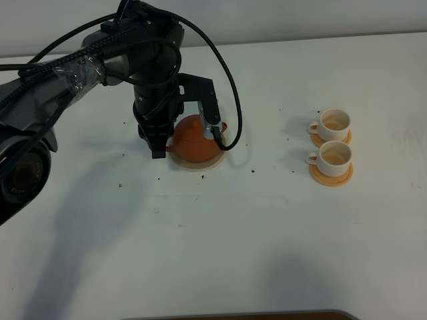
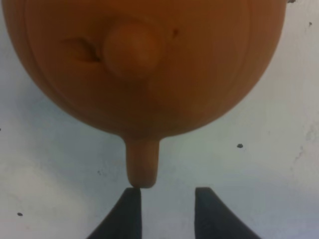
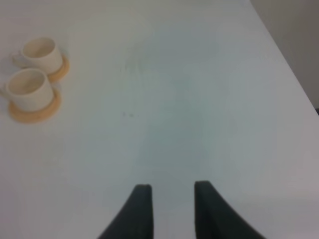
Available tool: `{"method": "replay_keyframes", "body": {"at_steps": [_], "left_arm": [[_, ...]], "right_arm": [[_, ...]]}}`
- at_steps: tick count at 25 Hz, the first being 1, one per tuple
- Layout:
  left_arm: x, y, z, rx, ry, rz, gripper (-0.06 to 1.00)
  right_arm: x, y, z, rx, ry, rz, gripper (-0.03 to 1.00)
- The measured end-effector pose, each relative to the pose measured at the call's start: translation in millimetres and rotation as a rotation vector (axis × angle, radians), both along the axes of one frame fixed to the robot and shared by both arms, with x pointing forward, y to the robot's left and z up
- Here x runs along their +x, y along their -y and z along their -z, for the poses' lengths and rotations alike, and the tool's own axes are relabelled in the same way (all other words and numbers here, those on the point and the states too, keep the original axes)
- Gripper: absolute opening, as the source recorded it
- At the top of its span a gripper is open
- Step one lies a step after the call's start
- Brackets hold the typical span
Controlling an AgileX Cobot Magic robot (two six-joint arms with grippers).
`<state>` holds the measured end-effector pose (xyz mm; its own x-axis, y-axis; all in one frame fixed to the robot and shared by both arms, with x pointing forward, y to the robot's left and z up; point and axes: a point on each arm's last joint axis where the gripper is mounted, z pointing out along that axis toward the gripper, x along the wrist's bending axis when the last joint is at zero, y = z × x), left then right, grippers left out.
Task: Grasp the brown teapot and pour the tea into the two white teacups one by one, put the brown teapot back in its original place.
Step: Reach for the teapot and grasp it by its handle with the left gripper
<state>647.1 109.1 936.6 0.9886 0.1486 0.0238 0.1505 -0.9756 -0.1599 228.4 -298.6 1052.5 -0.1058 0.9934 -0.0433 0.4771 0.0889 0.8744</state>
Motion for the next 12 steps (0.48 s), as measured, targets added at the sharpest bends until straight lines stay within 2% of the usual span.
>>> {"method": "replay_keyframes", "body": {"at_steps": [12], "left_arm": [[5.7,4.4,-11.9,-0.026,0.042,-0.005,0.30]], "right_arm": [[0.0,0.0,0.0,0.000,0.000,0.000,0.24]]}}
